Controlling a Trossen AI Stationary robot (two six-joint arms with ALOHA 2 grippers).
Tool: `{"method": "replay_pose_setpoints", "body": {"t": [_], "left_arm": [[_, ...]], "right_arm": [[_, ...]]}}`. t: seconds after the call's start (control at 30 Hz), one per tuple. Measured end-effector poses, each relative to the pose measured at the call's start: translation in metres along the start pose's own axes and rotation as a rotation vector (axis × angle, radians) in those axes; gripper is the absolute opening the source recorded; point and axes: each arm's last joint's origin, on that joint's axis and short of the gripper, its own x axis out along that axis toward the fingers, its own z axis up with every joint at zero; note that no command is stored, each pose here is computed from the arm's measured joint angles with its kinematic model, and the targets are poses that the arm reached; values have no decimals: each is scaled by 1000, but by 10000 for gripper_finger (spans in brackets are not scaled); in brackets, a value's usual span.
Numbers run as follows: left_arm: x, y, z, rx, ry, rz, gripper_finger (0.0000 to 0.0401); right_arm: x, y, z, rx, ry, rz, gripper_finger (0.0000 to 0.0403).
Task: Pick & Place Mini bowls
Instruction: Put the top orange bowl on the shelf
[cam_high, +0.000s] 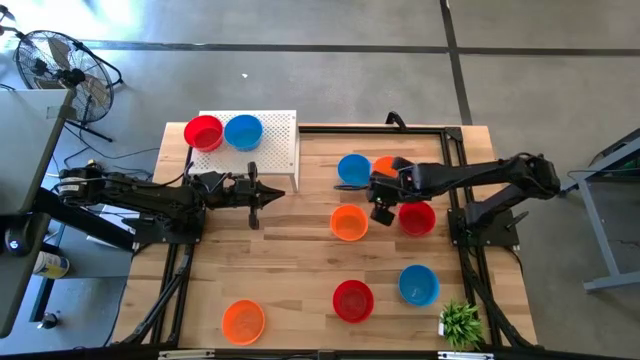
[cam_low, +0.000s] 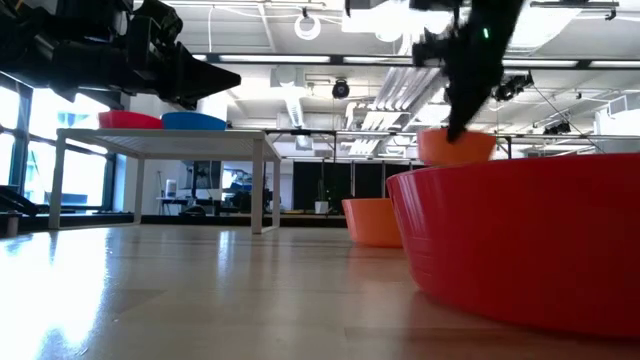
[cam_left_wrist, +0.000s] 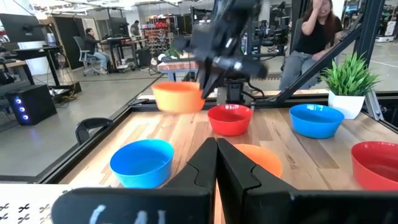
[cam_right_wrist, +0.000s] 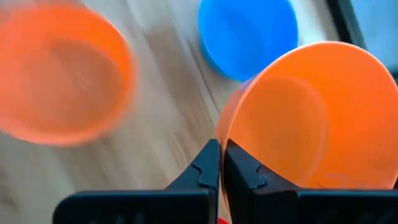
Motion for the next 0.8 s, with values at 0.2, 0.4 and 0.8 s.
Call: {"method": "replay_pose_setpoints", "body": {"t": [0.2, 0.4, 0.8], "left_arm": [[0, 0, 0, 0, -3, 0, 0], [0, 0, 2, 0, -19, 2, 0], [0, 0, 1, 0, -13, -2, 0]], "right_arm": [[-18, 42, 40, -76, -141, 64, 2], [5, 102, 91, -335, -181, 137, 2], [75, 168, 120, -638, -112, 279, 2]]}}
